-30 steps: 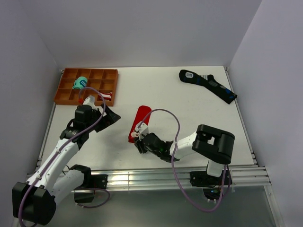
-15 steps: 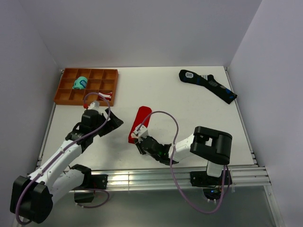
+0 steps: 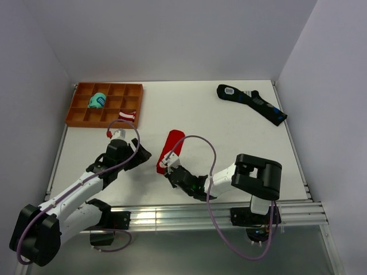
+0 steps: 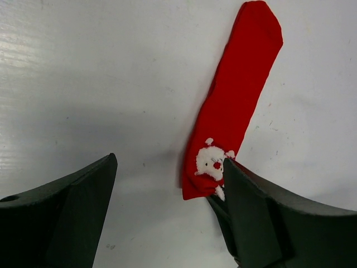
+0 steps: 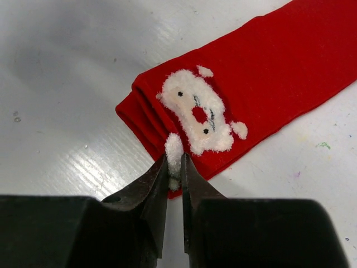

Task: Roll the socks
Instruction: Roll the sock at the center of the board.

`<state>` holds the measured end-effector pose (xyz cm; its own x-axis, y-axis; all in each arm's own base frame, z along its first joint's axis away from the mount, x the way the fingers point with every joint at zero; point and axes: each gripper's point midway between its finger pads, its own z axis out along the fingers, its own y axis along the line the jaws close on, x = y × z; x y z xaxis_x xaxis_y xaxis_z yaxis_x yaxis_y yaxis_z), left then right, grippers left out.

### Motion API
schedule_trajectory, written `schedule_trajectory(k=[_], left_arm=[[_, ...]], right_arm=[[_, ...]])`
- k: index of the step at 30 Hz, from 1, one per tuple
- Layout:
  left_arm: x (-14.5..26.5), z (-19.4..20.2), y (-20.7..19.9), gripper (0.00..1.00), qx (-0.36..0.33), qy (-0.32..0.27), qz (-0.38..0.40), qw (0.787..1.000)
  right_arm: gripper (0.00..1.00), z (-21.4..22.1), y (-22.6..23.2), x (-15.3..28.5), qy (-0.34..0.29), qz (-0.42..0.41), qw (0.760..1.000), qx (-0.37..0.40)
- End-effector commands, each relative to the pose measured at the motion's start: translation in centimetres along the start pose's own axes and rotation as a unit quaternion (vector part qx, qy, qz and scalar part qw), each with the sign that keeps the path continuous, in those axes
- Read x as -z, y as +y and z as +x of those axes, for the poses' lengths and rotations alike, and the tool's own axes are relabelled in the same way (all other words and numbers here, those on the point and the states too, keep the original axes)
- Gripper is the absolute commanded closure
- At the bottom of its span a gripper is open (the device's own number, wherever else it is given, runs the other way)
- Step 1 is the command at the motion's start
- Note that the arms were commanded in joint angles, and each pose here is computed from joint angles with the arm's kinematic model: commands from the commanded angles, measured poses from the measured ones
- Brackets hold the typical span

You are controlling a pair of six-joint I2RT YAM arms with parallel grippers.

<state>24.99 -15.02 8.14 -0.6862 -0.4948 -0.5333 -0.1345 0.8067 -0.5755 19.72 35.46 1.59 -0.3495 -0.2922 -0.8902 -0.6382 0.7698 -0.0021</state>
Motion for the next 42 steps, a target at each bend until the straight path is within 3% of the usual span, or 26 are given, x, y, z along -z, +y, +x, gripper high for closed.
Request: schedule_trajectory(k=[1, 5, 10, 17, 29, 35, 39, 42], left_arm=[[-0.5, -1.0, -0.8, 0.18, 0.001, -0.036, 0.013, 0.999], [-0.9, -0.4, -0.5, 0.22, -0.011, -0.041, 0.009, 0.999], [-1.3, 0.1, -1.1, 0.37, -0.030, -0.051, 0.025, 0.998], [-1.1, 1.6, -1.1, 0.54, -0.032, -0.066, 0.078, 0.994], [-0.4, 1.2, -2.4, 0.69, -0.032, -0.108, 0.148, 0.983], [0.2, 2.3, -2.6, 0.66, -0.040, -0.119, 0.181, 0.975], [0.8, 3.1, -2.1, 0.47, -0.038, -0.131, 0.195, 0.971], [1.5, 3.5, -1.5, 0.44, -0.029, -0.147, 0.207, 0.967]], right_arm=[[0.82, 1.1, 0.6, 0.7, 0.038, -0.020, 0.999, 0.011], [0.85, 0.7, 1.4, 1.0, 0.058, -0.049, 0.997, 0.003], [0.87, 0.3, 2.0, 1.2, 0.097, -0.079, 0.992, -0.006], [0.87, -0.5, 1.2, 1.2, 0.134, -0.136, 0.978, -0.082], [0.89, 0.0, 2.5, 1.3, 0.243, -0.266, 0.917, -0.169], [0.89, -0.3, 1.9, 1.7, 0.298, -0.304, 0.873, -0.237], [0.91, -0.5, 1.0, 1.6, 0.322, -0.301, 0.857, -0.266], [0.91, 0.3, 0.4, 1.7, 0.357, -0.287, 0.845, -0.275]])
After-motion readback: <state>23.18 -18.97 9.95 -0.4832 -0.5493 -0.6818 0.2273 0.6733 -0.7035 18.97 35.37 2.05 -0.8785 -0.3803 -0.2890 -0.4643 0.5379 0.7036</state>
